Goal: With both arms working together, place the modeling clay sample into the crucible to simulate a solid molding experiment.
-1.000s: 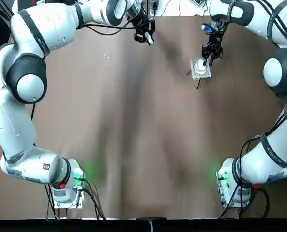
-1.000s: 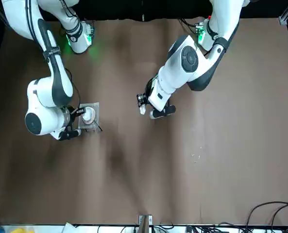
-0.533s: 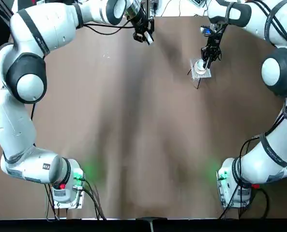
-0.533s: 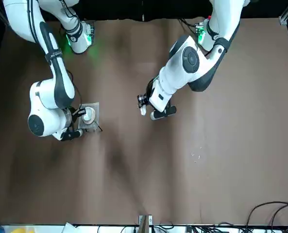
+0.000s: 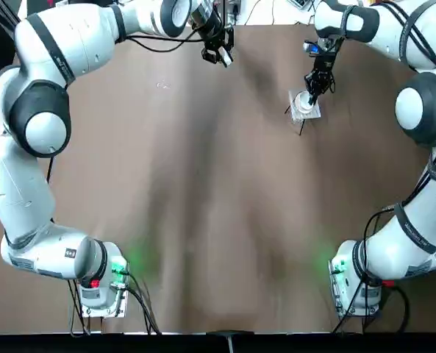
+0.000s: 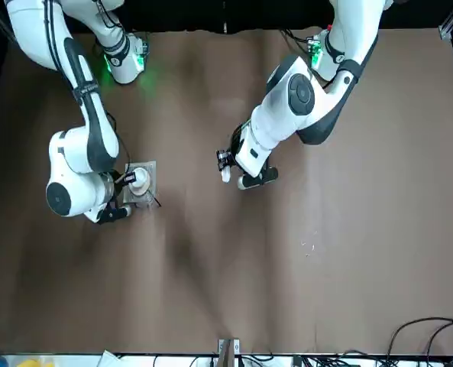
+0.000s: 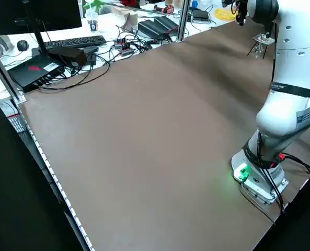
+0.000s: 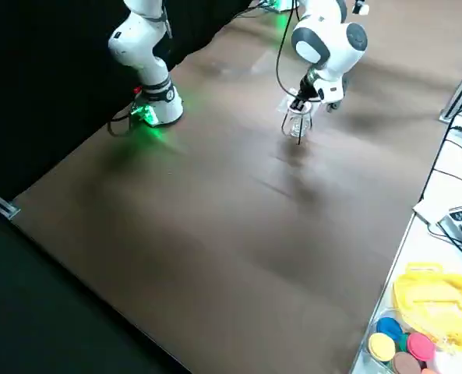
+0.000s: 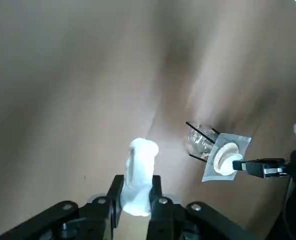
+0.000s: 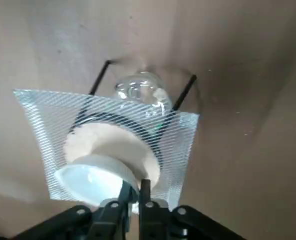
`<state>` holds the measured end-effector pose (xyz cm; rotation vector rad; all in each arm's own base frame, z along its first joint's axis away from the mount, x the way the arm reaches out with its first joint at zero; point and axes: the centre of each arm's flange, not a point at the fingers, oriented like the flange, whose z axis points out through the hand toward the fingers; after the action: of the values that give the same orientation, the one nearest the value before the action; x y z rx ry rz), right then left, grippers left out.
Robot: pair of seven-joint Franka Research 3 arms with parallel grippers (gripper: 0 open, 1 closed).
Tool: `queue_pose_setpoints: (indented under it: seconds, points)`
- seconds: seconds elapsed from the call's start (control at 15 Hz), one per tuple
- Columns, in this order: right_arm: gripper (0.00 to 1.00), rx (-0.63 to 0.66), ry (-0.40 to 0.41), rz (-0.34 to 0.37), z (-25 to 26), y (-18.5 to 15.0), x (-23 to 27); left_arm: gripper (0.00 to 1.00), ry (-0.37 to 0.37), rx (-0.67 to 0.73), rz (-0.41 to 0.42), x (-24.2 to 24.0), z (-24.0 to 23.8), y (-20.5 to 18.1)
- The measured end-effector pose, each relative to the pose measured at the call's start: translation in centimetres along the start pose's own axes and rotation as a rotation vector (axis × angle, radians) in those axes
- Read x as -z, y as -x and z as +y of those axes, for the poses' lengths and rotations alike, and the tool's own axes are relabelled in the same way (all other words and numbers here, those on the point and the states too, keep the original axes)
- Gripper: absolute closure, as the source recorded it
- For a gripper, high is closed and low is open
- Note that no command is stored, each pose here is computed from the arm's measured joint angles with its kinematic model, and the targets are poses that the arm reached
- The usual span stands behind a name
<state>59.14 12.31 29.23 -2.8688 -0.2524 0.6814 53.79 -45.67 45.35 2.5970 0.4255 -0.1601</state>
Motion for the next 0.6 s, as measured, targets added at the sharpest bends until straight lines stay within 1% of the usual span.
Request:
queue_pose_setpoints:
  seconds: [0.13, 0.47, 0.6]
  points:
    - [0.94, 0.003, -0.004, 0.004, -0.3, 0.1, 0.7, 0.73, 0.000, 0.000, 0.000, 0.0, 0.0, 0.0]
    - [0.94, 0.004, -0.006, -0.018, -0.4, 0.3, 0.7, 0.73, 0.005, -0.001, 0.002, 0.2, 0.2, 0.0]
    - [0.94, 0.004, -0.039, -0.027, -0.9, 0.5, 1.3, 0.73, 0.026, -0.005, 0.007, 1.0, 0.9, 0.1]
